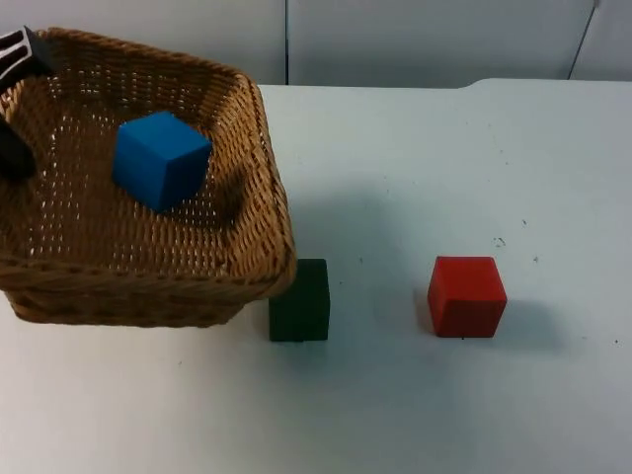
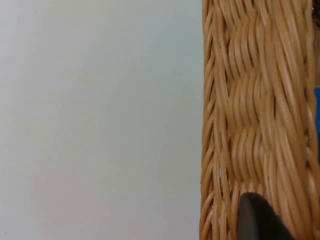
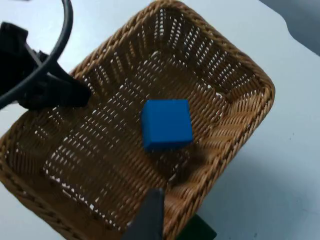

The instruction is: Pick up the basket with the left hand and place the blue cube into the basket with the right hand.

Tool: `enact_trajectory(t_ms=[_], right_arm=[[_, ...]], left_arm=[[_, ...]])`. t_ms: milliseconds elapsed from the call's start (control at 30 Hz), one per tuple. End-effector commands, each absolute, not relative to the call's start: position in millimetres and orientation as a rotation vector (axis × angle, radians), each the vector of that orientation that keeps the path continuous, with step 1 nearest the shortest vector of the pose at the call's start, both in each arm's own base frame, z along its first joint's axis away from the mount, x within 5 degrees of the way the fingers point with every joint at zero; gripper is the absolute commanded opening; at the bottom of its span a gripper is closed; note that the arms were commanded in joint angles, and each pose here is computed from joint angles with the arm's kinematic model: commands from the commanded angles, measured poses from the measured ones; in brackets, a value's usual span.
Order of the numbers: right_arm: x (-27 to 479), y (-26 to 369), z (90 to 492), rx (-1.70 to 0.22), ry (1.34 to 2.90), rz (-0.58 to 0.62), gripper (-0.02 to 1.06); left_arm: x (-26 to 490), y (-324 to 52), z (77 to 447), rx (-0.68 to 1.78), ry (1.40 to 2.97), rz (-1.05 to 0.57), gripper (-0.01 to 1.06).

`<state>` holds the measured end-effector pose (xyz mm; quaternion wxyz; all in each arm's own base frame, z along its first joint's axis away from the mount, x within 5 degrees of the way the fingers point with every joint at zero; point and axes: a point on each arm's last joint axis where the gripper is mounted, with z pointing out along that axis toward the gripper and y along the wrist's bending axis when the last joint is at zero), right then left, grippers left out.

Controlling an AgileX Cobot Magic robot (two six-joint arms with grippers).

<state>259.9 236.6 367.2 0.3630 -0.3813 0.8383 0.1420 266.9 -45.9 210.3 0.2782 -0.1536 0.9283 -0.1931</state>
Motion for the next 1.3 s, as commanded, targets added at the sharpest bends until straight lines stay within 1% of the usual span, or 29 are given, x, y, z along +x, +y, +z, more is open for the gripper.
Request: enact_trajectory(t_ms=[0, 267, 367, 433, 533, 700, 867, 1067, 1267], right_arm=[[253, 232, 365, -0.984, 2.146, 0.368, 0.86], [225, 207, 354, -0.921, 2.118, 0.399, 0.86], [209, 192, 359, -0.893, 2.072, 0.414, 0.86], [203, 187, 363, -0.888, 2.059, 0.418, 0.86], [183, 169, 375, -0.868, 2.007, 0.433, 0.86], [162, 151, 386, -0.841, 1.95, 0.452, 0.86], [144, 135, 393, -0.805, 1.914, 0.477, 0.86], [134, 125, 393, -0.799, 1.901, 0.482, 0.86], [126, 119, 395, -0.799, 1.902, 0.484, 0.86]], left_arm=[[269, -40, 216, -0.399, 2.462, -0.507, 0.0], [274, -31, 202, -0.37, 2.509, -0.463, 0.0], [279, -31, 187, -0.377, 2.544, -0.44, 0.0], [281, -30, 184, -0.382, 2.547, -0.43, 0.0], [286, -28, 171, -0.362, 2.571, -0.392, 0.0], [290, -27, 166, -0.401, 2.551, -0.379, 0.0], [292, -26, 157, -0.38, 2.572, -0.352, 0.0], [295, -23, 148, -0.355, 2.592, -0.32, 0.0], [297, -8, 139, -0.385, 2.602, -0.277, 0.0]])
